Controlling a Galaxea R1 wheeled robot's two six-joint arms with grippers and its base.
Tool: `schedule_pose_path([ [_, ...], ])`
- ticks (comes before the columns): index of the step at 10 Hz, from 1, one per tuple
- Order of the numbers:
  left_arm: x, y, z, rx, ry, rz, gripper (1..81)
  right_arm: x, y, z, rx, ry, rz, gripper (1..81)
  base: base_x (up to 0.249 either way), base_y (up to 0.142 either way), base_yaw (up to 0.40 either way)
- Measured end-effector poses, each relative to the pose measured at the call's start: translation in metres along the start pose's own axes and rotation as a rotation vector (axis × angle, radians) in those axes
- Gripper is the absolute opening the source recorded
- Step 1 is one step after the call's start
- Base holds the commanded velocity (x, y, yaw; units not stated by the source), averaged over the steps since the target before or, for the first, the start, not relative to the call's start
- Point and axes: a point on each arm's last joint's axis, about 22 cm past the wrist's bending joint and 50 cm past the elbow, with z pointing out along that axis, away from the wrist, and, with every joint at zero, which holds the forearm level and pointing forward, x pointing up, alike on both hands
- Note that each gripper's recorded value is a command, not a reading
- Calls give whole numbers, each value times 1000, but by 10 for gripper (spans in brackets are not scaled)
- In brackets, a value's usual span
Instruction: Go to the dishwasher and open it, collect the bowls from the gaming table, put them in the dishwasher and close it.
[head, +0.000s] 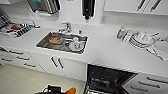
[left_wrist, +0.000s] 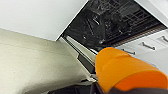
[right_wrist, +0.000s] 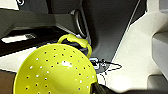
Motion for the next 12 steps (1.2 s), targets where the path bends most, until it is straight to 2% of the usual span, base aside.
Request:
schedule_pose_path([
  [2, 28, 33, 13, -44, 26, 33, 10, 0, 0, 0, 1, 1, 1, 10, 0, 0, 0],
  [3, 34, 52, 21, -69, 26, 43, 10, 0, 0, 0, 1, 1, 1, 10, 0, 0, 0],
  [4, 38, 67, 28, -83, 22, 50, 10, 0, 0, 0, 2, 2, 2, 10, 0, 0, 0],
  [6, 50, 108, 45, -120, 17, 79, 10, 1, -1, 0, 5, 7, 2, 10, 0, 0, 0],
  [7, 55, 122, 52, -128, 14, 87, 10, 2, -1, 0, 6, 9, 3, 10, 0, 0, 0],
  [10, 73, 147, 65, -135, 13, 106, 10, -1, -1, 0, 5, 2, 6, 10, 0, 0, 0],
  [12, 73, 151, 85, -140, -6, 96, 10, -13, 1, 0, 1, -23, 18, 10, 0, 0, 0],
])
